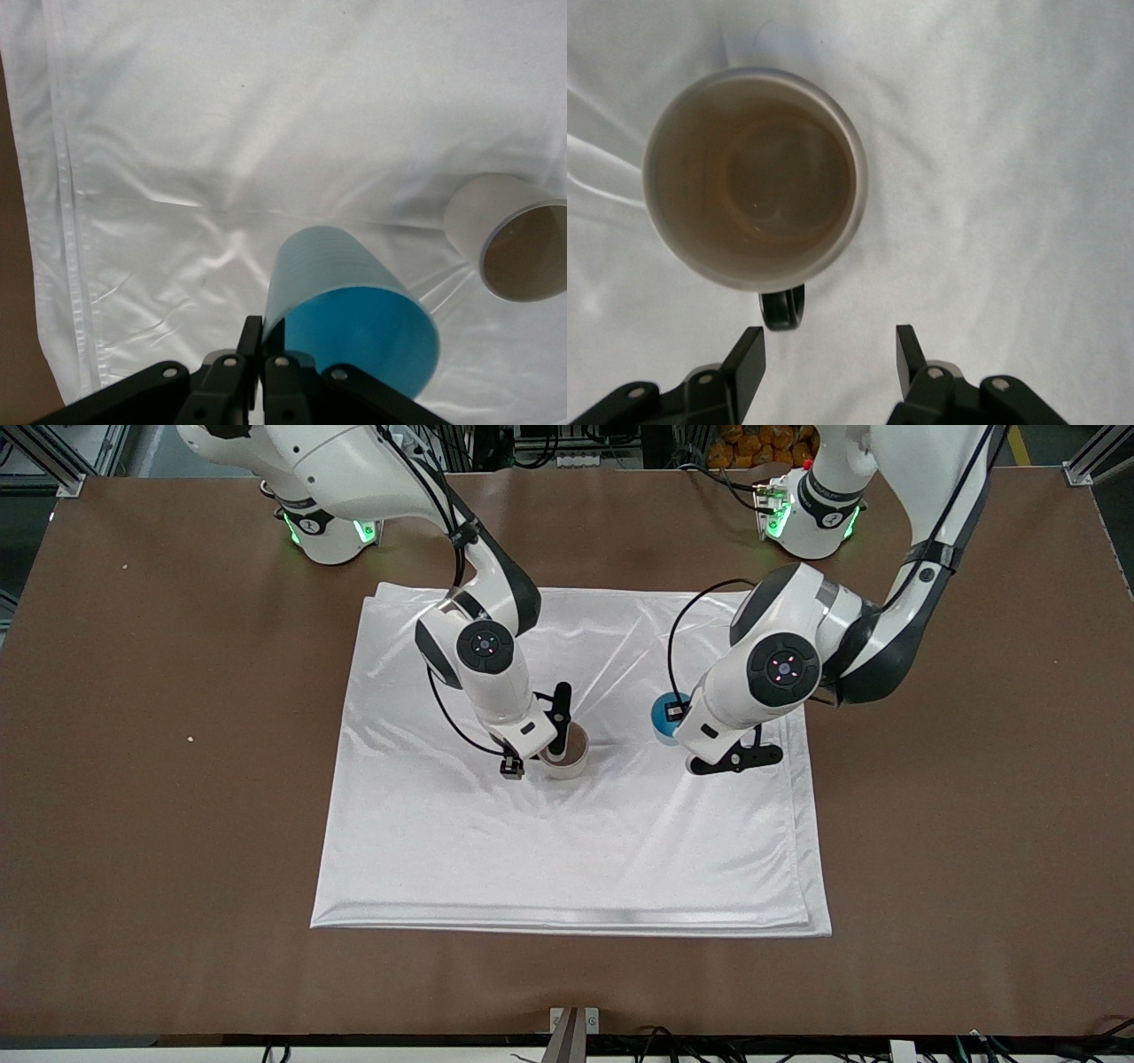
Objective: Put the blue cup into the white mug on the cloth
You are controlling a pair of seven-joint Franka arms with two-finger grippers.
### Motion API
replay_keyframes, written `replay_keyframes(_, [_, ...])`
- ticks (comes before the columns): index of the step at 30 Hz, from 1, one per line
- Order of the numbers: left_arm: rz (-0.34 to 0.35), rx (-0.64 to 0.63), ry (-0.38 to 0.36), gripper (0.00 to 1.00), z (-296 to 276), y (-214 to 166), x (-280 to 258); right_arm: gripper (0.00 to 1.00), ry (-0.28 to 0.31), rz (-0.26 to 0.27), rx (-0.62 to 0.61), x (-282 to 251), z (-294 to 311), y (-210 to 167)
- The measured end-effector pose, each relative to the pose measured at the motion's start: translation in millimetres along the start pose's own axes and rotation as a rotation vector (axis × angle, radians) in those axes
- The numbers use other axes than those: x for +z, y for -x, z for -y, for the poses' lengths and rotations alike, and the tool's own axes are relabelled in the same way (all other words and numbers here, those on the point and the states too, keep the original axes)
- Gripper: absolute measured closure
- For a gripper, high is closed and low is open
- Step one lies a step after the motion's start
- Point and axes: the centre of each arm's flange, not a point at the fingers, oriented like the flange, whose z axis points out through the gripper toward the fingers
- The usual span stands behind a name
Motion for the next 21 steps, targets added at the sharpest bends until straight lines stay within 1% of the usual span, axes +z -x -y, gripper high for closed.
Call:
replay_keyframes(2, [-0.001,-0.004,0.001,0.95,-5.7,2.7,2.4,0.30,-0.003,0.009,0.010,-11.4,-4.8,5.8])
replay_keyframes(6, [-0.002,-0.010,0.003,0.95,-17.6,8.5,5.8,0.28,-0.013,0.027,0.037,-36.9,-15.6,21.2])
replay_keyframes(8, [-0.004,-0.011,0.005,0.95,-23.0,11.2,6.4,0.23,-0.012,0.027,0.051,-50.8,-21.2,28.8])
replay_keyframes(14, [-0.030,-0.027,0.034,0.95,-39.0,17.0,4.9,0.21,0.006,0.025,0.099,-93.3,-39.4,55.0])
replay_keyframes(16, [-0.038,-0.033,0.044,0.95,-44.7,19.5,5.1,0.16,0.009,0.027,0.112,-104.0,-43.9,63.1])
replay_keyframes(20, [-0.047,-0.039,0.058,0.95,-59.6,26.8,6.9,0.01,0.012,0.036,0.137,-127.9,-53.5,83.8])
replay_keyframes(21, [-0.049,-0.039,0.062,0.95,-64.4,29.0,7.5,0.00,0.013,0.039,0.141,-135.0,-56.5,90.7])
